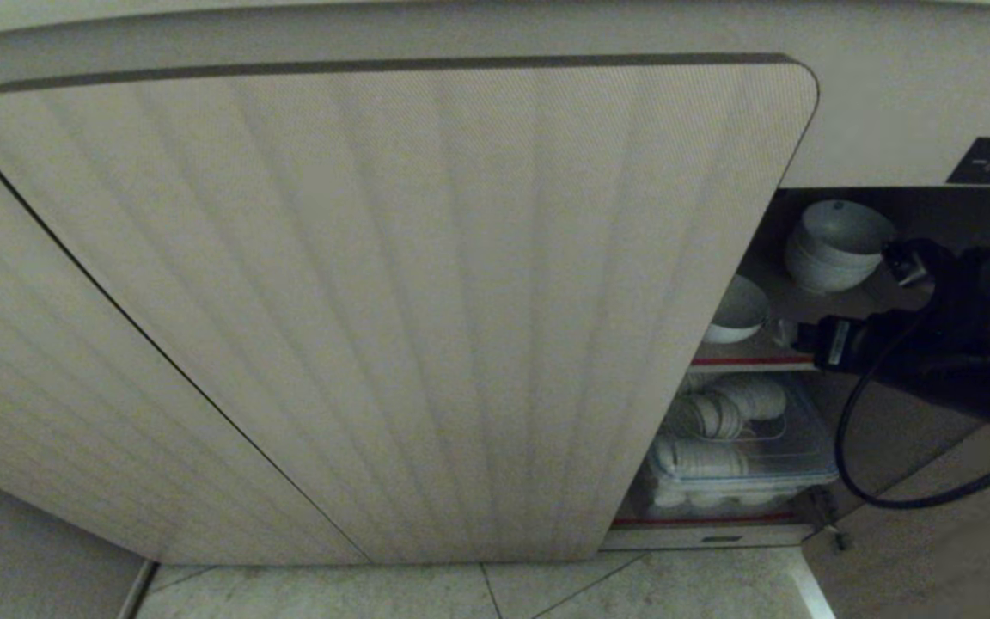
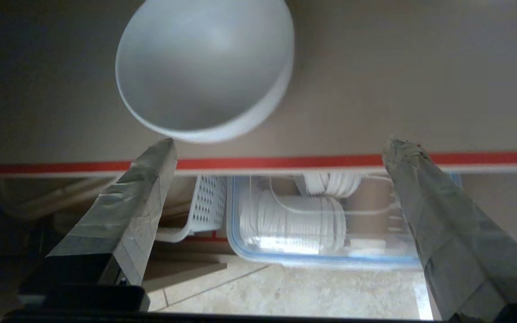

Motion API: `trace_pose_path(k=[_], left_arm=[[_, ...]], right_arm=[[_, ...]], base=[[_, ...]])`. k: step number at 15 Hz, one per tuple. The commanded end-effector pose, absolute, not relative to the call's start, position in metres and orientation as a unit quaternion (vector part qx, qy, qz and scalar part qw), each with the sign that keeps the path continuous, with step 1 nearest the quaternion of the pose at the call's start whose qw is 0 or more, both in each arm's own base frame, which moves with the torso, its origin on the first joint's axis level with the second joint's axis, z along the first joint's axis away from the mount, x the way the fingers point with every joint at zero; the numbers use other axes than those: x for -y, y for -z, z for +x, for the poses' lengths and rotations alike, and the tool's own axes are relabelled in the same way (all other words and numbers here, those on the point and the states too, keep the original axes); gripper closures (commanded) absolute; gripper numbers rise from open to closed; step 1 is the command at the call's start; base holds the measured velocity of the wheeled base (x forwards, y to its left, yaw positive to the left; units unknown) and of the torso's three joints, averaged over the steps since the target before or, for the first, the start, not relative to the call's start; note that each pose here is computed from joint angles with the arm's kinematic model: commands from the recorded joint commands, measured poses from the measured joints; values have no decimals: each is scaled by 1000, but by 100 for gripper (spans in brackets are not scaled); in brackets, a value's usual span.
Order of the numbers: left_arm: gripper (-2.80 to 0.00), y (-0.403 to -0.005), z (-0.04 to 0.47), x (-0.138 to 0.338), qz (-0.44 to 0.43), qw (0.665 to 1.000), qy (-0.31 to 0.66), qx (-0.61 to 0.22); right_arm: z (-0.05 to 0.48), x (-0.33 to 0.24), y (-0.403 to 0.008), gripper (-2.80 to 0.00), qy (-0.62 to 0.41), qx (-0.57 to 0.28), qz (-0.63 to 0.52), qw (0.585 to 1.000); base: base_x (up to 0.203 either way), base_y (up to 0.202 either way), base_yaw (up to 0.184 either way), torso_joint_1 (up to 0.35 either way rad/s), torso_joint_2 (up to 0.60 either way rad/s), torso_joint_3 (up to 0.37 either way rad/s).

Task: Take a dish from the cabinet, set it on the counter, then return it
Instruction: Take the bowl from the cabinet

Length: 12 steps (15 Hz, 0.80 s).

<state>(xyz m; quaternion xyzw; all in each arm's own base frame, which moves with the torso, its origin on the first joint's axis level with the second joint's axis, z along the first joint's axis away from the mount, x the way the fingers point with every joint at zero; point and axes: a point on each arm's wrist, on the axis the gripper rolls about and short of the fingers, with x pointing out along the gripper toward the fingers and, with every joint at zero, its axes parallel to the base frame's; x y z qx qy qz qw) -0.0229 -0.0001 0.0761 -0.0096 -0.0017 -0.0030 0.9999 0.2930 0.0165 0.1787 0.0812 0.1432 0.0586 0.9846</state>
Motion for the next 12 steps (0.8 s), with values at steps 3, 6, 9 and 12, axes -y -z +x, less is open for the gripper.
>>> trace_pose_path(k=[3, 6, 9, 12], left_arm=[[0, -76, -23, 0, -9, 1000, 4, 2], [0, -76, -23, 0, -10, 1000, 3, 2], [0, -76, -23, 0, -9, 1000, 3, 2], [0, -76, -23, 0, -10, 1000, 3, 2]], right_arm=[[305, -26, -171, -280, -74, -133, 79, 985], [306, -27, -169, -280, -76, -133, 78, 985], [309, -28, -167, -280, -75, -128, 78, 986], [313, -28, -165, -280, -76, -120, 76, 987]], base=[[0, 0, 0, 0, 0, 0], [0, 0, 0, 0, 0, 0], [0, 0, 0, 0, 0, 0], [0, 0, 0, 0, 0, 0]])
